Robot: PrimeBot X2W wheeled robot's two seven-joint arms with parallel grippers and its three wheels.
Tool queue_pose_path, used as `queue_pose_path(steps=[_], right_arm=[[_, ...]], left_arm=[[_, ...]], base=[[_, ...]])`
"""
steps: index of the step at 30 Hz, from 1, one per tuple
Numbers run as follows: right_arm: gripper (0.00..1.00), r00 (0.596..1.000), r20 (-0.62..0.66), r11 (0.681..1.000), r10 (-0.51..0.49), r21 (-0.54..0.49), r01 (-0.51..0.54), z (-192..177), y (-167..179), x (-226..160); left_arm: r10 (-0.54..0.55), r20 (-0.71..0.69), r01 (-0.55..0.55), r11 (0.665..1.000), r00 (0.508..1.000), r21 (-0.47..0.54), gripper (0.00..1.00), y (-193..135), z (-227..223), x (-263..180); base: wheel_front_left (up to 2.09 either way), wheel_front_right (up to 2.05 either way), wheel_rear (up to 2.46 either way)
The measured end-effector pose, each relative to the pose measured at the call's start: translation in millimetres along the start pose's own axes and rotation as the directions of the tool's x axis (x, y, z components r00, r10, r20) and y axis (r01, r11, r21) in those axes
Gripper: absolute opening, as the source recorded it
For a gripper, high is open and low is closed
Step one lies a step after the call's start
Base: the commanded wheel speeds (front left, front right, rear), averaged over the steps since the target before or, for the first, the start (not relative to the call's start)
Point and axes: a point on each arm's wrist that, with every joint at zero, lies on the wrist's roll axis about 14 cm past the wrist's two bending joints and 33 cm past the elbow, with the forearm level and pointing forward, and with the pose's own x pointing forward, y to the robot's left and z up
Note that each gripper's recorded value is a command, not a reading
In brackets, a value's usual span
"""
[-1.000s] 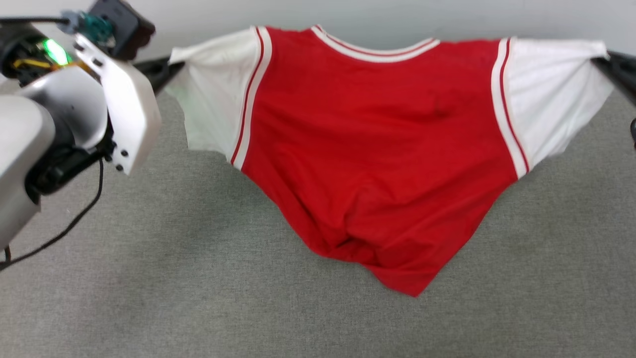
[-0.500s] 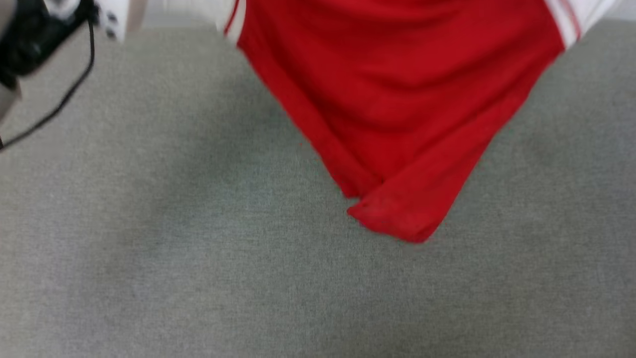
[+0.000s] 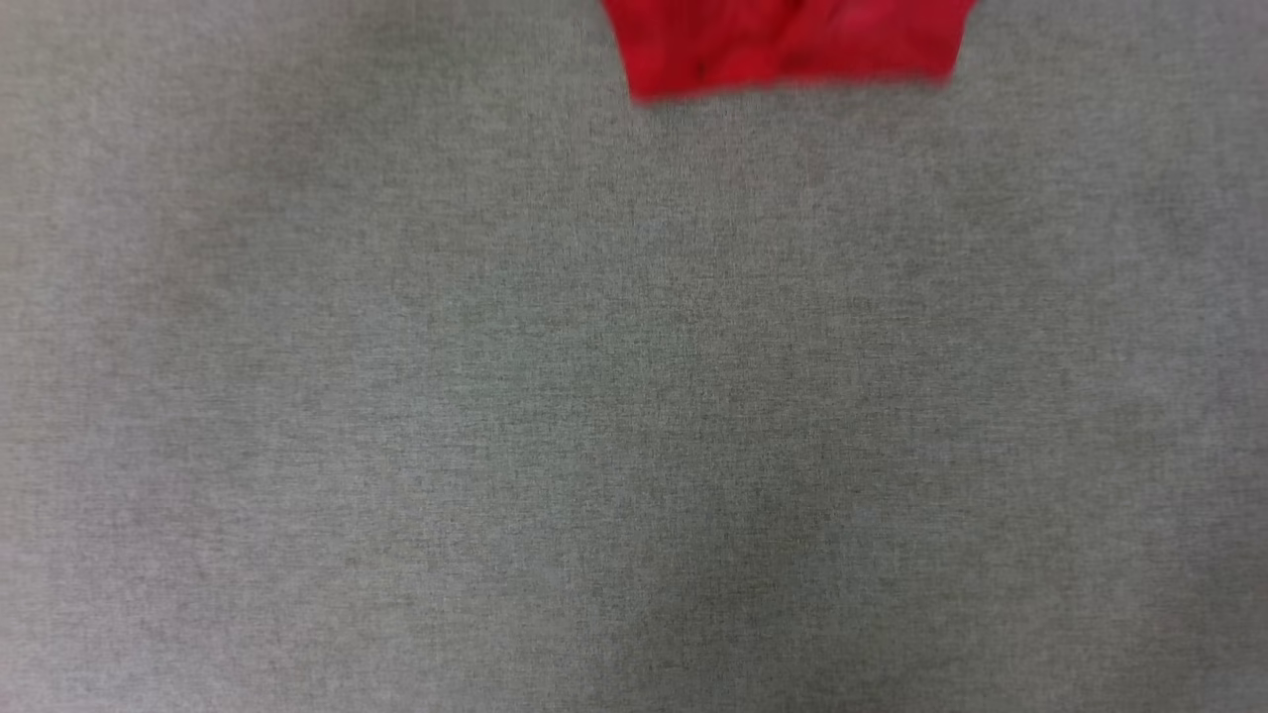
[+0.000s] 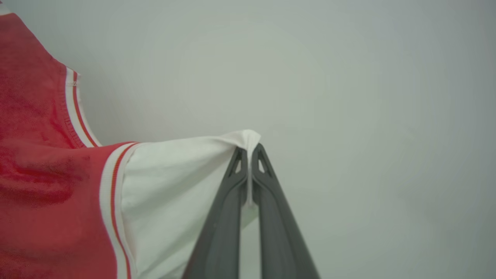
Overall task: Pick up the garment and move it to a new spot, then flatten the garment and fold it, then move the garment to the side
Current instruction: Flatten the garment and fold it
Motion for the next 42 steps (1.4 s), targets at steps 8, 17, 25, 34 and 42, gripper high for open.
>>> queue_pose_path(steps=[8,17,25,34,42], right_arm=[[0.0,0.994,0.099,0.998,-0.049,-0.026,0.052,20.8,-10.2,31.6],[0.0,0.999,0.02,0.999,0.043,0.013,-0.043,-34.8,35.4,48.3],[0.0,0.974,-0.096,0.975,0.203,0.111,-0.192,-105.2,110.6,20.5],[0.0,0.918,-0.197,0.921,0.343,0.262,-0.288,-164.6,172.4,-53.7],[0.0,0.862,-0.249,0.867,0.441,0.367,-0.338,-193.2,205.3,-137.8]], left_arm=[[0.05,0.083,-0.05,0.999,0.995,-0.009,0.0,19.2,14.2,21.6],[0.042,0.018,-0.041,0.998,0.999,-0.04,0.0,8.8,-35.4,25.3],[-0.022,-0.08,0.006,0.983,0.997,-0.184,0.0,-31.1,-103.5,-8.0],[-0.087,-0.241,0.007,0.949,0.967,-0.316,0.0,-75.7,-180.3,-90.7],[-0.146,-0.357,-0.014,0.913,0.923,-0.409,0.0,-129.2,-209.2,-178.0]], base=[[0.0,0.0,0.0],[0.0,0.0,0.0],[0.0,0.0,0.0],[0.0,0.0,0.0],[0.0,0.0,0.0]])
